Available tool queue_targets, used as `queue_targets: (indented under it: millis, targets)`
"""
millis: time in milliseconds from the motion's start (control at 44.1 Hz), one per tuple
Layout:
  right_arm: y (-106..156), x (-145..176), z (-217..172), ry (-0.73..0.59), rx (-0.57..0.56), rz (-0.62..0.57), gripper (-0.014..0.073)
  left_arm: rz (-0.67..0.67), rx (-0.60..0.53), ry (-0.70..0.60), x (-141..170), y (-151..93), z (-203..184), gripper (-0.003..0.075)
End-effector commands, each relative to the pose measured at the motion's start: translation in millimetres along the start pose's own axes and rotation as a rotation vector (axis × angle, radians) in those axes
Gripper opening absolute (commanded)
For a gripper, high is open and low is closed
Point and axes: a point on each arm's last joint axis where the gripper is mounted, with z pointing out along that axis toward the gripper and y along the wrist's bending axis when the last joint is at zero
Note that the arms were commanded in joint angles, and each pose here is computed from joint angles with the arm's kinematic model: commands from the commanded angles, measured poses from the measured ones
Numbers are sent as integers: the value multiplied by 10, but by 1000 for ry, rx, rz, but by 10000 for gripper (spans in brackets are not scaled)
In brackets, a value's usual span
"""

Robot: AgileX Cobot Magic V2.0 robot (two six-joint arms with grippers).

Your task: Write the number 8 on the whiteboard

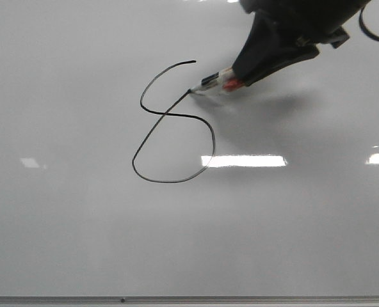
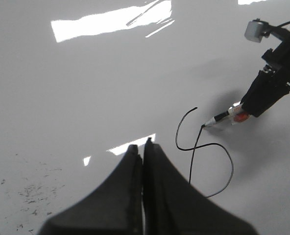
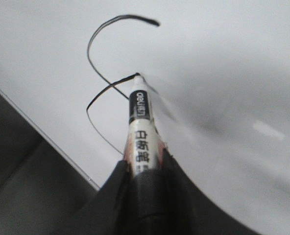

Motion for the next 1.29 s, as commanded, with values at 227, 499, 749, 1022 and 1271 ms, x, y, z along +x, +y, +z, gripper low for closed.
queue_targets:
  millis: [227,499,749,1022,1271]
  targets:
    - [220,-445,-159,-179,7,-74,-58,-34,-40,-58,-112,45,-5,-19]
    - [836,-370,-659,-146,-150,-434,-58,8,40,49,-154,11,60,-18]
    - [1277,-209,-832,-61,-174,-989,-58,260,319,329,-492,95,680,227]
    - [1737,-89,-831,-101,-272,-1131,-58,391,623,361,-674,-47,1110,421]
    - [2039,-1,-849,-150,-344,-1192,-58,389,793,393,-622,-288,1243,420]
